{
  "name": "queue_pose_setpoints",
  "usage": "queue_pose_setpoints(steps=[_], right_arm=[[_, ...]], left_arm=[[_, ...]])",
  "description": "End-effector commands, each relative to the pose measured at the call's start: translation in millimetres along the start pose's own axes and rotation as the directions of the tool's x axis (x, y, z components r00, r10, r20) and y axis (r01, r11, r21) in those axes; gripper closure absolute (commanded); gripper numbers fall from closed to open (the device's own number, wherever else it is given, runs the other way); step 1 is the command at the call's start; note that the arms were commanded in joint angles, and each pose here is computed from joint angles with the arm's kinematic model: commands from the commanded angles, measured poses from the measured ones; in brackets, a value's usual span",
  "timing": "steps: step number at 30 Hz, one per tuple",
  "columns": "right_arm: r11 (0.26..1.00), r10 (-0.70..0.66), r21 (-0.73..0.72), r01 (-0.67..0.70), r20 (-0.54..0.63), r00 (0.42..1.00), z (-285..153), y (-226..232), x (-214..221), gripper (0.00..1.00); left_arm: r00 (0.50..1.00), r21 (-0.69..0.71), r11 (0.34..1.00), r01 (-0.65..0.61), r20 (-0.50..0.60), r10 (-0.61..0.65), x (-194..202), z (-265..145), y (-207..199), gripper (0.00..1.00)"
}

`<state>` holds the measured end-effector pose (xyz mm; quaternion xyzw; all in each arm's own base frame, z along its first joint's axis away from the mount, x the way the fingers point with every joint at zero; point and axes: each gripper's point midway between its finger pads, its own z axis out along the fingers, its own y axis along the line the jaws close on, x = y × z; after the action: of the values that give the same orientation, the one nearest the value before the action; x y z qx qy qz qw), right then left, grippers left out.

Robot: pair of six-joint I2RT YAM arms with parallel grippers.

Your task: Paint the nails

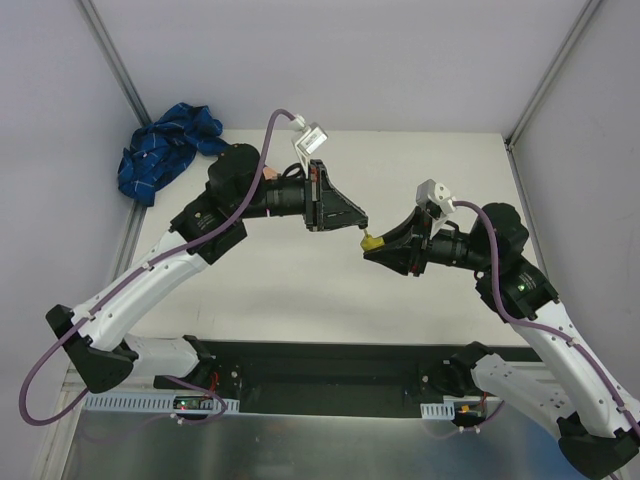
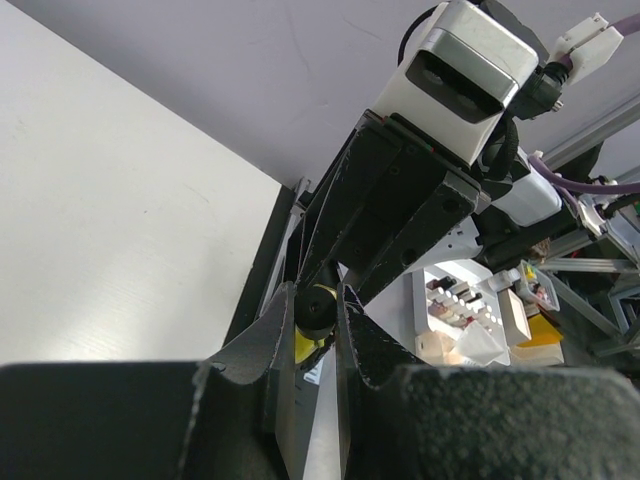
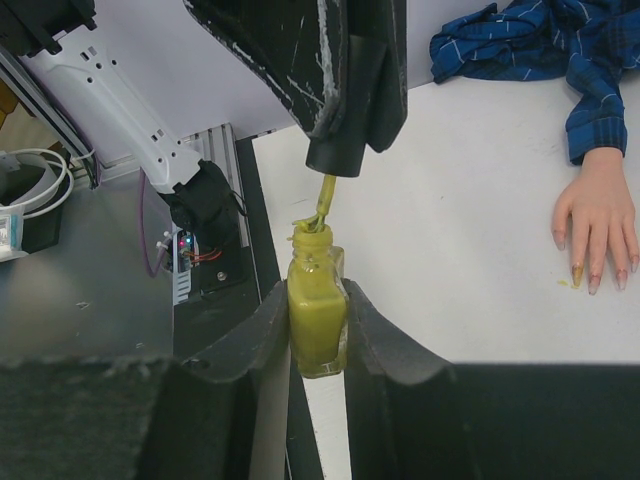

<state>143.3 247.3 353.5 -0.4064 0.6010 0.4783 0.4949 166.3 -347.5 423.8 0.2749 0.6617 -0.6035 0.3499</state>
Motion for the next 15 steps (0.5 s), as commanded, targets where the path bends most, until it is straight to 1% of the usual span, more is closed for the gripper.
queue_pose_setpoints(steps=[1, 15], right_arm=[[0.998, -0.061, -0.029, 0.063, 0.061, 0.996, -2.6, 10.0, -21.8, 1.0], [0.998, -0.069, 0.0, 0.069, 0.076, 0.995, -4.7, 7.4, -24.7, 1.0]], left_arm=[[0.998, 0.051, 0.997, -0.055, 0.037, 0.053, -14.8, -0.7, -19.1, 1.0], [0.999, 0.072, 0.996, -0.05, 0.02, 0.048, -10.8, 2.0, -24.4, 1.0]])
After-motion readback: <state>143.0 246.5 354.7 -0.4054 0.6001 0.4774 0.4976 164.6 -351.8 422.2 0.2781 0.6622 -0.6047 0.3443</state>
